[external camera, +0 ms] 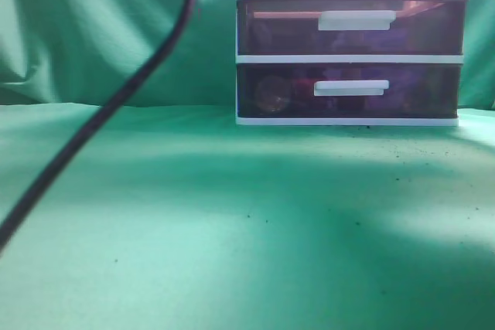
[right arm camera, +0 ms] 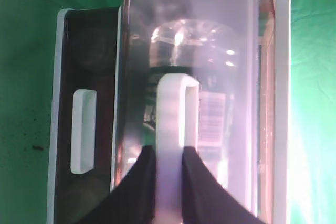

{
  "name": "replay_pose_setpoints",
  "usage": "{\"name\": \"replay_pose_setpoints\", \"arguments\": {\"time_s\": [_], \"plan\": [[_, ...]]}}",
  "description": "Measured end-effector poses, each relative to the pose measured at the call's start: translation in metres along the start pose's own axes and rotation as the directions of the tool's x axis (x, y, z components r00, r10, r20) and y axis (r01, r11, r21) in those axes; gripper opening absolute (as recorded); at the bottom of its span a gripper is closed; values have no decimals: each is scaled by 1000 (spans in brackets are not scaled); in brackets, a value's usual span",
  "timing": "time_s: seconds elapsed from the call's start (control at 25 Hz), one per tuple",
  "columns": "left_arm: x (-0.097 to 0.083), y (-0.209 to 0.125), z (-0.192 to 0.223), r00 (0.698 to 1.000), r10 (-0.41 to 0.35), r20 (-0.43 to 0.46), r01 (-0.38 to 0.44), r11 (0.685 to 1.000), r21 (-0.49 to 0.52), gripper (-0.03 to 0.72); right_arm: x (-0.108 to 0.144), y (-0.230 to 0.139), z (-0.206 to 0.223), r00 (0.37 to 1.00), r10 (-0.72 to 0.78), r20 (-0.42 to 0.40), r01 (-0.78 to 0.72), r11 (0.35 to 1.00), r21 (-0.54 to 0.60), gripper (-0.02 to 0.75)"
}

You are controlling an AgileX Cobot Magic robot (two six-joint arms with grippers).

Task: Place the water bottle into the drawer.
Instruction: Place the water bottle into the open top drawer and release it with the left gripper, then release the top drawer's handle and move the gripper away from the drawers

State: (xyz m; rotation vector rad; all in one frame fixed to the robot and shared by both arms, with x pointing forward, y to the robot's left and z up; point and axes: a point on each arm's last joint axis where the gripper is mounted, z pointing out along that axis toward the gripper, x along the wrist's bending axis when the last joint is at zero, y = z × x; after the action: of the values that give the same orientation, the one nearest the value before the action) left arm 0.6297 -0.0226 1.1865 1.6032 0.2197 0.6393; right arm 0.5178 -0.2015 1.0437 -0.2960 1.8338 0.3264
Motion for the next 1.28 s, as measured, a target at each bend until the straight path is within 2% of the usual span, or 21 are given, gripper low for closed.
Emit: {"name": "replay_pose_setpoints", "arguments": {"time_s": [0.04, 0.08, 0.12, 0.2, 0.28, 0.36, 0.44, 0.52, 0.64, 0.68, 0.84, 0.96, 1.16, 1.28], "plan": [[-3, 3, -6, 998, 39, 47, -42, 997, 63, 197, 0, 0, 0, 1000, 0, 0, 0, 1000, 0, 95], [-7, 7, -13, 995, 46, 91, -57, 991, 123, 116, 0, 0, 0, 1000, 0, 0, 0, 1000, 0, 95], [-9, 11, -21, 992, 21, 123, -42, 983, 178, 68, 0, 0, 0, 1000, 0, 0, 0, 1000, 0, 95], [-10, 17, -34, 992, -1, 125, -35, 956, 291, 0, 0, 0, 0, 1000, -9, 5, 9, 1000, -2, 95], [-6, 26, -50, 998, -26, 61, 1, 927, 375, 0, -1, 0, 0, 1000, -29, 7, 29, 1000, 0, 95], [2, 38, -68, 998, -28, -61, 52, 893, 447, 0, -6, 0, 1, 999, -52, 9, 52, 999, 4, 95], [10, 56, -94, 977, -45, -209, 143, 865, 482, 0, -14, -1, 3, 997, -78, 13, 77, 997, 11, 95], [13, 72, -122, 950, -30, -311, 198, 827, 526, 0, -26, -1, 7, 996, -81, 37, 80, 997, 17, 95], [7, 98, -166, 932, -58, -357, 266, 780, 567, 0, -37, -5, 15, 997, -69, 40, 68, 997, 37, 95], [2, 109, -180, 933, -73, -351, 274, 777, 567, 0, -39, -8, 21, 997, -61, 39, 59, 997, 45, 95], [-16, 148, -230, 937, -123, -326, 279, 826, 490, 0, -45, -14, 54, 998, -28, 51, 25, 998, 56, 95], [-30, 161, -266, 938, -133, -319, 276, 846, 457, 0, -49, -24, 79, 997, -28, 69, 23, 997, 71, 95], [-53, 140, -304, 923, -179, -342, 330, 826, 457, 0, -54, -42, 102, 995, -32, 91, 22, 994, 106, 95], [-66, 122, -320, 913, -198, -356, 346, 839, 419, 0, -55, -46, 106, 995, -41, 96, 30, 993, 111, 95]]}}
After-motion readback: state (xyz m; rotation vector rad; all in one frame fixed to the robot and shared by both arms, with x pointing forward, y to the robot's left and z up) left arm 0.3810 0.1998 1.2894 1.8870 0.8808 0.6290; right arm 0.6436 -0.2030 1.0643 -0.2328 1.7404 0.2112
